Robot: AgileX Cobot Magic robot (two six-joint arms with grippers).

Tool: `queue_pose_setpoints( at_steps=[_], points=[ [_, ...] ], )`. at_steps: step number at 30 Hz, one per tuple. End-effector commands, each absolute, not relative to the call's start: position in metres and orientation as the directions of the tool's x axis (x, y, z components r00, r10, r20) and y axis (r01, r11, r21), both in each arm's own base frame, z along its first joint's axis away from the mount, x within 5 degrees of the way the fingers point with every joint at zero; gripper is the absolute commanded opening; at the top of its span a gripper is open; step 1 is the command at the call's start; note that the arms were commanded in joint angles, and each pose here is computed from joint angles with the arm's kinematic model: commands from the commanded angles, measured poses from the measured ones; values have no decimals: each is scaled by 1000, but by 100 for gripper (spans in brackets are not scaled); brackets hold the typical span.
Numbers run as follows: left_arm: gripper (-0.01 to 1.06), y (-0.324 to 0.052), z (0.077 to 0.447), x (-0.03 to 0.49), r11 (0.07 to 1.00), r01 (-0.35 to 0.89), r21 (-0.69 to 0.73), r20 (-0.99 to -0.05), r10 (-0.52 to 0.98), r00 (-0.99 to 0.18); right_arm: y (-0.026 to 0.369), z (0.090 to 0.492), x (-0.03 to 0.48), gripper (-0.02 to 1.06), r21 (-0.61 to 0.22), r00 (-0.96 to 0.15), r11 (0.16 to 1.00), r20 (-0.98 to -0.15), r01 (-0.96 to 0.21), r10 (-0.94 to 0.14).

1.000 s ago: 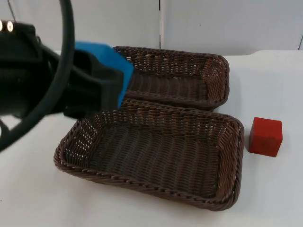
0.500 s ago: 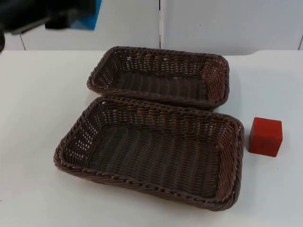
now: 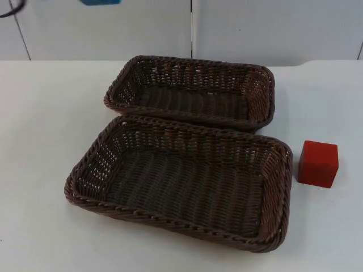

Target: Pick up one cube with the left hand and place it into the upper basket. Pick up one cube with the right hand and place it into the lower basket.

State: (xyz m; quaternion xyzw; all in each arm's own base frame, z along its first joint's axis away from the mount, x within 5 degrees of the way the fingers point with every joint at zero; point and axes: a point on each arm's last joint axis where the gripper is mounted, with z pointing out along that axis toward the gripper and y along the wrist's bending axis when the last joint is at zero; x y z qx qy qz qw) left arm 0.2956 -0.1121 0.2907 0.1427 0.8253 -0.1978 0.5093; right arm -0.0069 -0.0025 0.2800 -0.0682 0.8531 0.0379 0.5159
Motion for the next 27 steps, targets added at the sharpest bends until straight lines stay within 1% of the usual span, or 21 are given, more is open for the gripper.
queue_pose_setpoints(
  at_steps=[1,5,7,8,10,14,16,19,22,27],
  points=[
    [0,-117,288,306,870,463,-171,-894,60,-443,-3,280,-7,105,-8,-451,988,-889,-157,-79],
    [0,-125,275,330,866,472,-165,-878,89,-470,-3,280,-7,105,-8,-451,988,-889,-157,-79],
    [0,-131,264,349,853,482,-198,-856,88,-509,-3,280,-7,105,-8,-451,988,-889,-157,-79],
    [0,-136,264,356,840,488,-236,-850,65,-523,-3,280,-7,105,-10,-451,988,-889,-155,-80],
    [0,-140,260,363,828,496,-262,-840,57,-540,-3,280,-7,105,-10,-451,988,-889,-155,-80],
    [0,-151,254,393,814,510,-278,-842,49,-537,-3,280,-7,105,-10,-451,988,-889,-155,-80],
    [0,-154,253,400,811,512,-283,-843,44,-536,-3,280,-7,105,-10,-451,988,-889,-155,-80],
    [0,-158,252,413,811,511,-286,-848,34,-528,-3,280,-7,105,-10,-451,988,-889,-155,-80],
    [0,-163,242,430,811,513,-282,-850,37,-526,-3,280,-7,105,-10,-451,988,-889,-155,-80],
    [0,-166,214,443,812,542,-217,-847,120,-518,-3,280,-7,105,-10,-451,988,-889,-155,-80]
  ],
)
